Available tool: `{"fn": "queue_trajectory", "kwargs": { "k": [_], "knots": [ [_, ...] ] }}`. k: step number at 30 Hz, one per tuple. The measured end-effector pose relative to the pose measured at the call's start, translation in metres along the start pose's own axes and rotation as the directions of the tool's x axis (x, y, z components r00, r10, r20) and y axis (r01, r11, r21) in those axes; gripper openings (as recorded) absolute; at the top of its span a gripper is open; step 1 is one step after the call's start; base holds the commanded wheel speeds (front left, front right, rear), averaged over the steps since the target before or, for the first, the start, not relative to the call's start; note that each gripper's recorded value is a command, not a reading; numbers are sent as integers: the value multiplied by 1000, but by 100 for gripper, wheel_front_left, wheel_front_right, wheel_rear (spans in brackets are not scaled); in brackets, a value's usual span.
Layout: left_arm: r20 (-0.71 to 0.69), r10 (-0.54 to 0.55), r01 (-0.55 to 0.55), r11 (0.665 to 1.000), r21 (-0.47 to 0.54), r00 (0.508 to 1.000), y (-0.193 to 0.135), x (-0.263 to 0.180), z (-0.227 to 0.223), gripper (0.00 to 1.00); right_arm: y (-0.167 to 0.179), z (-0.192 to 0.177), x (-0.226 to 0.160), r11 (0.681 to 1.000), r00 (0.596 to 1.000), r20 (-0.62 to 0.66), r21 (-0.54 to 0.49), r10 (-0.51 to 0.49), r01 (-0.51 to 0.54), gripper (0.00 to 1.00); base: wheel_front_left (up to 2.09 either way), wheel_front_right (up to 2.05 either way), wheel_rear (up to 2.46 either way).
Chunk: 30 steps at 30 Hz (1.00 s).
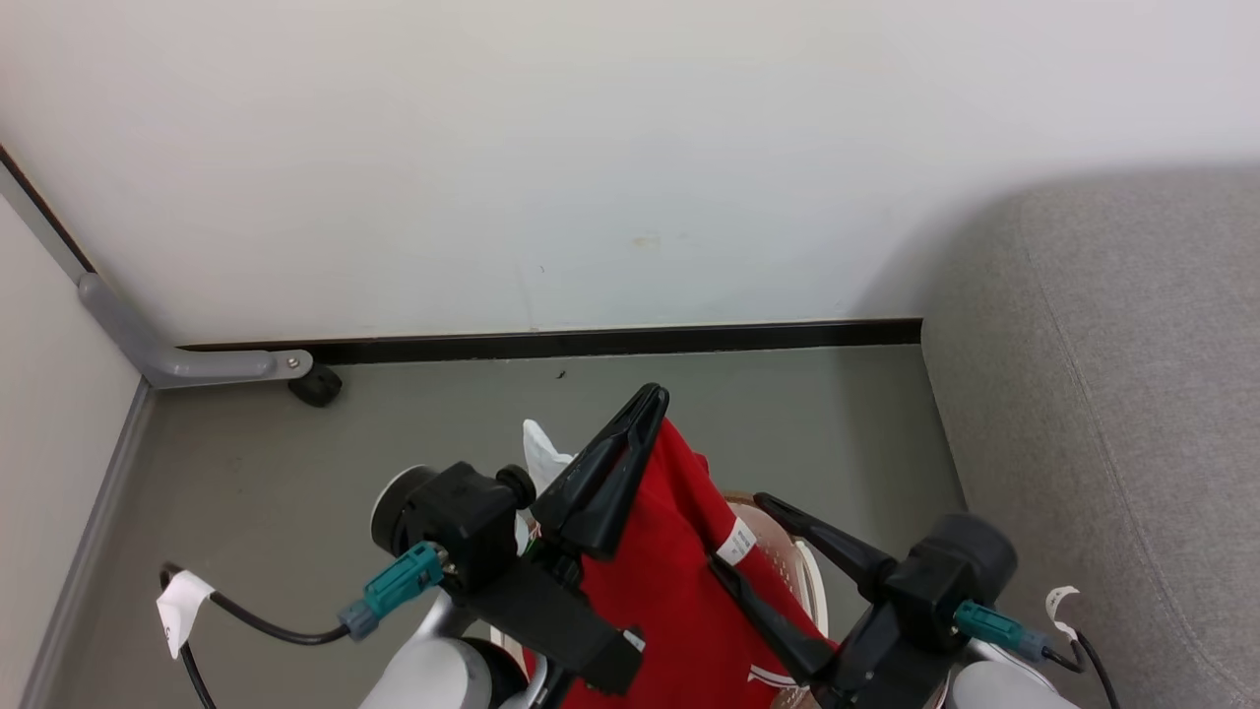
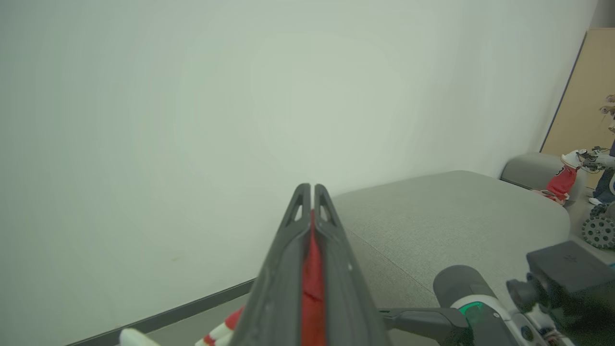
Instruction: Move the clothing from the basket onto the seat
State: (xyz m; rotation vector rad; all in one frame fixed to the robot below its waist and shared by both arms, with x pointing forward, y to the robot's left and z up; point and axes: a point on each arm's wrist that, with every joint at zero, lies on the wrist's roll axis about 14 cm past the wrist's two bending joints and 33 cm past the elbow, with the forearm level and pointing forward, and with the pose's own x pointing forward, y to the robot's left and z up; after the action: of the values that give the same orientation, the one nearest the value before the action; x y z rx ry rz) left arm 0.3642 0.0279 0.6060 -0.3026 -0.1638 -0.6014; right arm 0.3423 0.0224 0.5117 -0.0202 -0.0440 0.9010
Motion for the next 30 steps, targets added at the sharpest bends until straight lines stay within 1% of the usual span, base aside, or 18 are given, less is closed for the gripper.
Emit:
{"fn": "queue_trajectory", "kwargs": {
  "k": [6, 16, 26, 27, 28, 29, 30],
  "knots": [
    [37, -35, 34, 999, 13, 999, -10, -2, 20, 0, 13, 1, 4, 999, 999, -4, 7, 46, -46, 100, 0, 0, 0],
    [89, -120, 121, 993, -2, 989, -37, 3, 49, 0, 16, -8, 2, 998, 998, -30, 41, 49, -48, 100, 0, 0, 0],
    [86, -194, 200, 977, -68, 977, -63, 4, 55, 0, 22, -6, 5, 996, 997, -27, 61, 70, -68, 100, 0, 0, 0],
    [85, -198, 204, 976, -74, 977, -64, 4, 55, 0, 23, -6, 5, 995, 997, -28, 65, 73, -71, 60, 0, 0, 0],
    [83, -200, 206, 975, -78, 976, -64, 4, 55, 0, 24, -6, 5, 995, 997, -28, 71, 74, -71, 33, 0, 0, 0],
    [81, -200, 206, 975, -79, 976, -64, 4, 55, 0, 25, -6, 5, 994, 997, -27, 77, 74, -72, 11, 0, 0, 0],
    [79, -200, 207, 975, -82, 977, -65, 4, 54, 0, 25, -7, 5, 994, 997, -28, 80, 75, -72, 0, 0, 0, 0]
  ]
}}
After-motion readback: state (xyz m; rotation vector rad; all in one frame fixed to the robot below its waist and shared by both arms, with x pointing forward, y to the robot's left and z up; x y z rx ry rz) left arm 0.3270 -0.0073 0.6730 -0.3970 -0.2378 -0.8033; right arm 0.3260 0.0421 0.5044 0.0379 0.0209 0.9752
